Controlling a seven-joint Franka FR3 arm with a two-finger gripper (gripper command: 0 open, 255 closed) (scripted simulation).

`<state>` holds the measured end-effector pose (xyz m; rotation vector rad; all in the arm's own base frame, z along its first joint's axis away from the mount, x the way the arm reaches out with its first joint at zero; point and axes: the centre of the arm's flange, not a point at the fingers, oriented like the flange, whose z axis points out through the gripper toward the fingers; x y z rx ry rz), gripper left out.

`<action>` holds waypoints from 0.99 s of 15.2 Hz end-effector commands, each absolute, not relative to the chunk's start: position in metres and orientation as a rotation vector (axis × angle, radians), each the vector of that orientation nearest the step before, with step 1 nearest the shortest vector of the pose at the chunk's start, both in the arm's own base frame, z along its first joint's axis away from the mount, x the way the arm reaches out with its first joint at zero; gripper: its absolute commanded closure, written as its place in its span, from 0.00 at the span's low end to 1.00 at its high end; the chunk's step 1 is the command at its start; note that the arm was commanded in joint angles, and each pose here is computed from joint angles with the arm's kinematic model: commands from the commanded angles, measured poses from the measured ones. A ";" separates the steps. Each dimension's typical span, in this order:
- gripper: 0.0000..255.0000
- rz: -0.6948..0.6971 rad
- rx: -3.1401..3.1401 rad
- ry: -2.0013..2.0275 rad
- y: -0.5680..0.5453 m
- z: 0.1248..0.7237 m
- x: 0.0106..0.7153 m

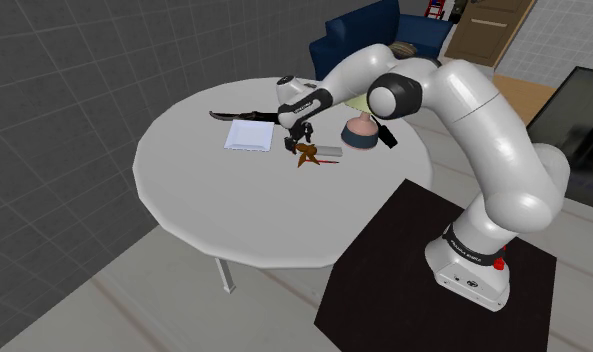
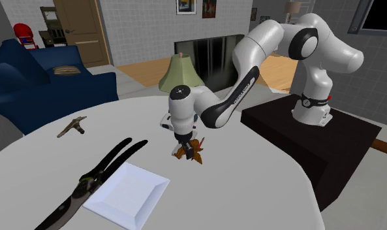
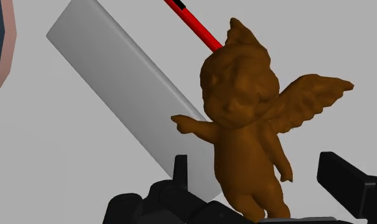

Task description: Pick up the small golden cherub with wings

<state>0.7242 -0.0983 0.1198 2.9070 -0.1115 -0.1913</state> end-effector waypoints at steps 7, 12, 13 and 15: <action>1.00 -0.191 2.907 -0.111 -0.098 0.118 0.724; 1.00 -0.190 2.907 -0.111 -0.098 0.129 0.724; 1.00 -0.190 2.907 -0.111 -0.098 0.134 0.724; 1.00 -0.190 2.907 -0.111 -0.098 0.145 0.724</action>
